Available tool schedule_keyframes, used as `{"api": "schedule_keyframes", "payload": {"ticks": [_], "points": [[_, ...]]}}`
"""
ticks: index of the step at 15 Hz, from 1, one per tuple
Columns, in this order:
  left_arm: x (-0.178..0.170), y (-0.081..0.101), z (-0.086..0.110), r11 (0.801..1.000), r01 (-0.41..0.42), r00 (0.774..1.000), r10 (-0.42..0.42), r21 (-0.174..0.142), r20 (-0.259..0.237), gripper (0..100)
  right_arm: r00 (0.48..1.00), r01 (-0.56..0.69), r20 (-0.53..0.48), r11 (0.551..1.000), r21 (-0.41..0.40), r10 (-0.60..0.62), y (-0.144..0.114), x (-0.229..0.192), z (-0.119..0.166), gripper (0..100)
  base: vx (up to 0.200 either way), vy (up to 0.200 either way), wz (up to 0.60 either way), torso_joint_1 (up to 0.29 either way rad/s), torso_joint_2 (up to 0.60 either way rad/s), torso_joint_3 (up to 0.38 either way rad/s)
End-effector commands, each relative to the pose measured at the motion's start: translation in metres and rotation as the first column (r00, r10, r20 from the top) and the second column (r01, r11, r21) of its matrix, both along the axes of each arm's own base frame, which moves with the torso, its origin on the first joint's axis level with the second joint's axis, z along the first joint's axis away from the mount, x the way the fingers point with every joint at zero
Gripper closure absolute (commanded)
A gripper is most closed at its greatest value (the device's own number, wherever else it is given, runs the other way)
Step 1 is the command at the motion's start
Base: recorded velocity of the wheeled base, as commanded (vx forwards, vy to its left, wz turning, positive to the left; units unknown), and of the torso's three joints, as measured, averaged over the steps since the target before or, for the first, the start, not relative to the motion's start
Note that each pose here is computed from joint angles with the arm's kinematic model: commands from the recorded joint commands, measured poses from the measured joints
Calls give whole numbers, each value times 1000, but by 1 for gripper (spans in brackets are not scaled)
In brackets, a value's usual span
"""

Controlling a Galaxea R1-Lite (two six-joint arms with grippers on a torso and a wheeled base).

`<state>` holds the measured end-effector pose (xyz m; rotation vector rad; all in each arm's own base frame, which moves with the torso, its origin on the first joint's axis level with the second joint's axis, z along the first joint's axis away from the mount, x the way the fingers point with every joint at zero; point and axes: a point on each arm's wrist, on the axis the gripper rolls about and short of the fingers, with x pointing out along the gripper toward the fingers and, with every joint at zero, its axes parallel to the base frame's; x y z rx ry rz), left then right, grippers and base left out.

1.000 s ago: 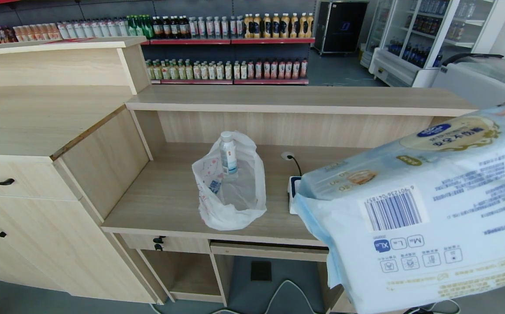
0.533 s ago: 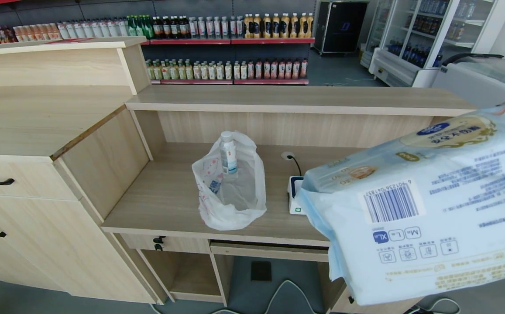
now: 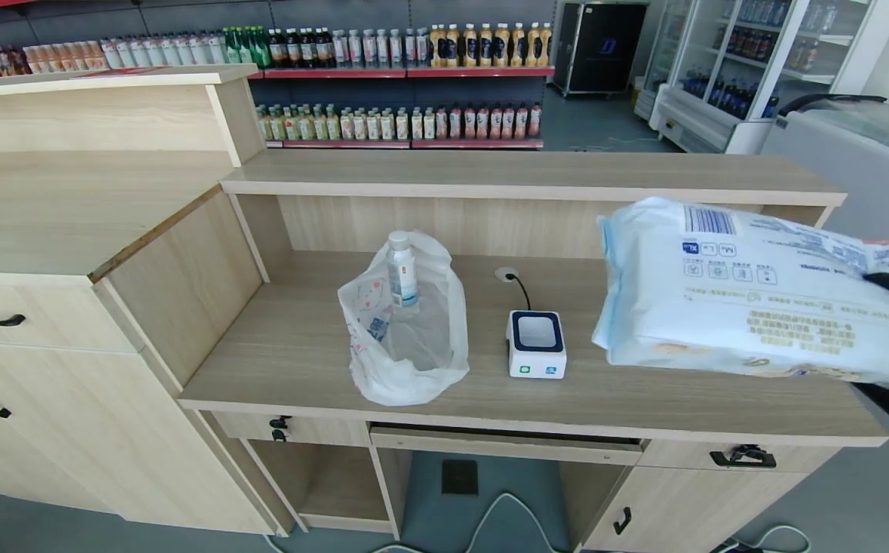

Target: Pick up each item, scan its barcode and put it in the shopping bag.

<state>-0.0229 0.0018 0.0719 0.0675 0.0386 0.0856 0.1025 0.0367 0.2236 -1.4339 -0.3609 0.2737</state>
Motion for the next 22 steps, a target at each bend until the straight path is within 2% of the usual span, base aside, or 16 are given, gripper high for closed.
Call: {"api": "schedule_keyframes", "payload": {"ticks": [1, 3, 4, 5, 7, 9, 11, 12, 13, 15, 16, 17, 18, 19, 20, 22], "points": [[0, 0, 0, 1000, -1, 1000, 1, 0, 0, 0, 980, 189, -90, 970, 151, -177, -6, 9, 0, 100, 0, 0, 0, 0, 0, 0], [0, 0, 0, 1000, -1, 1000, 1, 0, 0, 0, 938, 339, -192, 884, 323, -290, -4, 23, 0, 100, 0, 0, 0, 0, 0, 0], [0, 0, 0, 1000, -1, 1000, 1, 0, 0, 0, 928, 365, -217, 854, 371, -303, -3, 27, 1, 100, 0, 0, 0, 0, 0, 0], [0, 0, 0, 1000, -1, 1000, 1, 0, 0, 0, 907, 415, -296, 759, 501, -300, 0, 41, 2, 100, 0, 0, 0, 0, 0, 0], [0, 0, 0, 1000, -1, 1000, 1, 0, 0, 0, 896, 437, -358, 666, 604, -264, 3, 58, 4, 100, 0, 0, 0, 0, 0, 0], [0, 0, 0, 1000, -1, 1000, 1, 0, 0, 0, 876, 475, -414, 602, 642, -248, 4, 71, -2, 100, 0, 0, 0, 0, 0, 0], [0, 0, 0, 1000, -1, 1000, 1, 0, 0, 0, 861, 500, -445, 570, 652, -247, 3, 77, -7, 100, 0, 0, 0, 0, 0, 0], [0, 0, 0, 1000, -1, 1000, 1, 0, 0, 0, 865, 492, -456, 531, 690, -210, 5, 77, -5, 100, 0, 0, 600, 2, -2, 2], [0, 0, 0, 1000, -1, 1000, 1, 0, 0, 0, 866, 490, -456, 522, 698, -204, 5, 77, -5, 100, 0, 0, 600, 2, 12, 7], [0, 0, 0, 1000, -1, 1000, 1, 0, 0, 0, 853, 506, -504, 457, 732, -136, 12, 80, 11, 100, 0, 0, 600, 2, 5, -2], [0, 0, 0, 1000, -1, 1000, 1, 0, 0, 0, 839, 491, -543, 373, 787, 41, 24, 78, 20, 100, 0, 0, 600, 2, 2, -7], [0, 0, 0, 1000, -1, 1000, 1, 0, 0, 0, 824, 475, -544, 326, 817, 161, 29, 78, 25, 100, 0, 0, 0, 0, 0, 0], [0, 0, 0, 1000, -1, 1000, 1, 0, 0, 0, 770, 461, -547, 306, 833, 328, 32, 80, 25, 100, 0, 0, 0, 0, 0, 0], [0, 0, 0, 1000, -1, 1000, 1, 0, 0, 0, 703, 483, -541, 248, 840, 462, 28, 83, 24, 100, 0, 0, 0, 0, 0, 0], [0, 0, 0, 1000, -1, 1000, 1, 0, 0, 0, 648, 523, -528, 182, 832, 549, 22, 88, 24, 100, 0, 0, 0, 0, 0, 0], [0, 0, 0, 1000, -1, 1000, 1, 0, 0, 0, 611, 601, -539, 104, 792, 580, 7, 106, 16, 100, 0, 0, 0, 0, 0, 0]]}}
